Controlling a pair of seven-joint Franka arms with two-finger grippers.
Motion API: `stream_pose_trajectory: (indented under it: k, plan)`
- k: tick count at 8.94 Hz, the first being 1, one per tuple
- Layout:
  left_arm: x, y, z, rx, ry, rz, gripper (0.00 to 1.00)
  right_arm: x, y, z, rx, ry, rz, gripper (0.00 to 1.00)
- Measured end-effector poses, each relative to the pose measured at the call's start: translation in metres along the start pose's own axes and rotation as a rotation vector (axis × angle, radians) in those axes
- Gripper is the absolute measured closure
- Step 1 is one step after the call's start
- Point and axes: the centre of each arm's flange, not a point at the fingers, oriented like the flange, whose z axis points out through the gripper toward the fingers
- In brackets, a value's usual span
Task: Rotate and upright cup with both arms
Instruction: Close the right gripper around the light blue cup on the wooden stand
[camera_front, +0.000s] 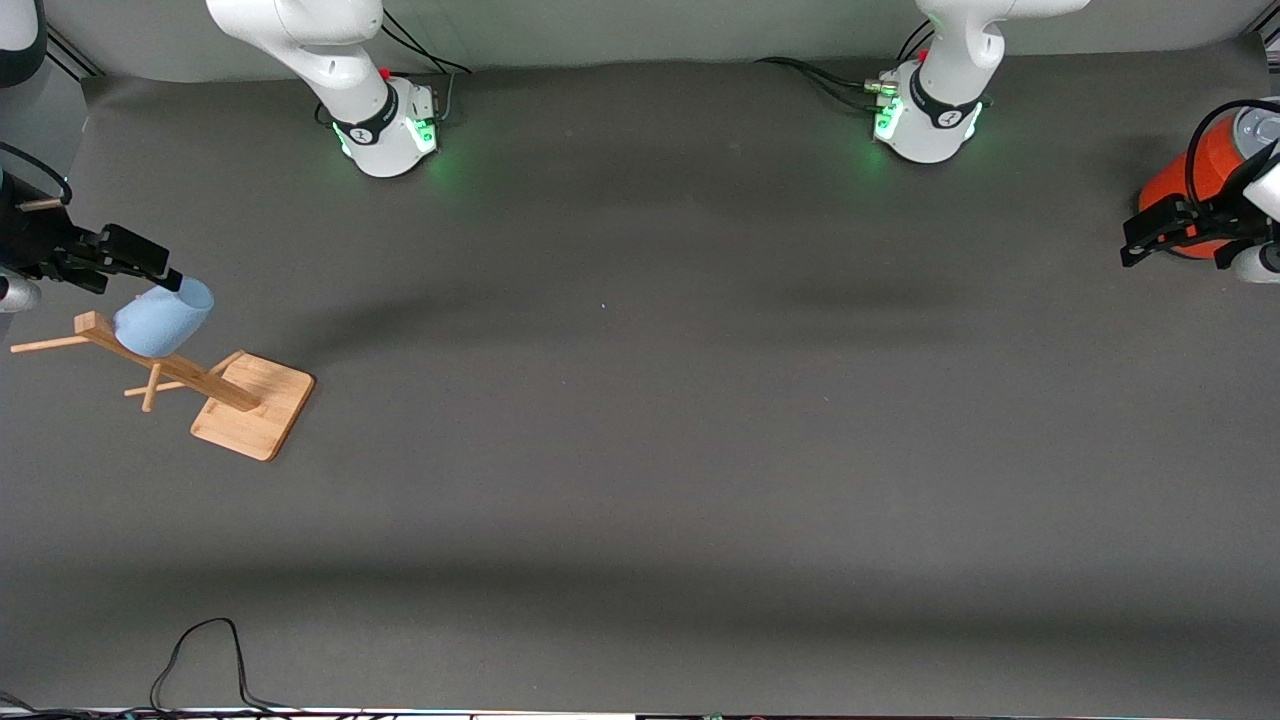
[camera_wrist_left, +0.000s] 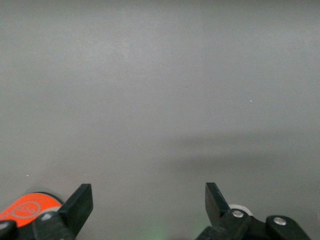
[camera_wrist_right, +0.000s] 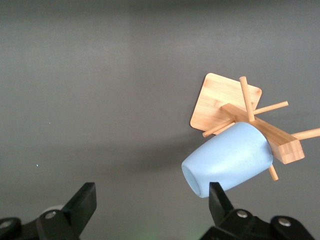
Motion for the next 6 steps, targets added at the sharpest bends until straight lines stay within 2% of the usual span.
stream_pose_trajectory:
  k: [4,5,6]
  plan:
    - [0.001,0.006,0.000,0.000,0.000,0.010,0.00,0.001,0.001,-0.001,0.000,0.000,0.010,0.00]
    - [0.001,0.006,0.000,0.000,0.000,0.010,0.00,-0.001,0.006,-0.005,0.002,-0.011,0.074,0.00]
    - [0.001,0.006,0.000,0.000,0.000,0.011,0.00,-0.006,0.024,-0.009,0.020,-0.031,0.189,0.00]
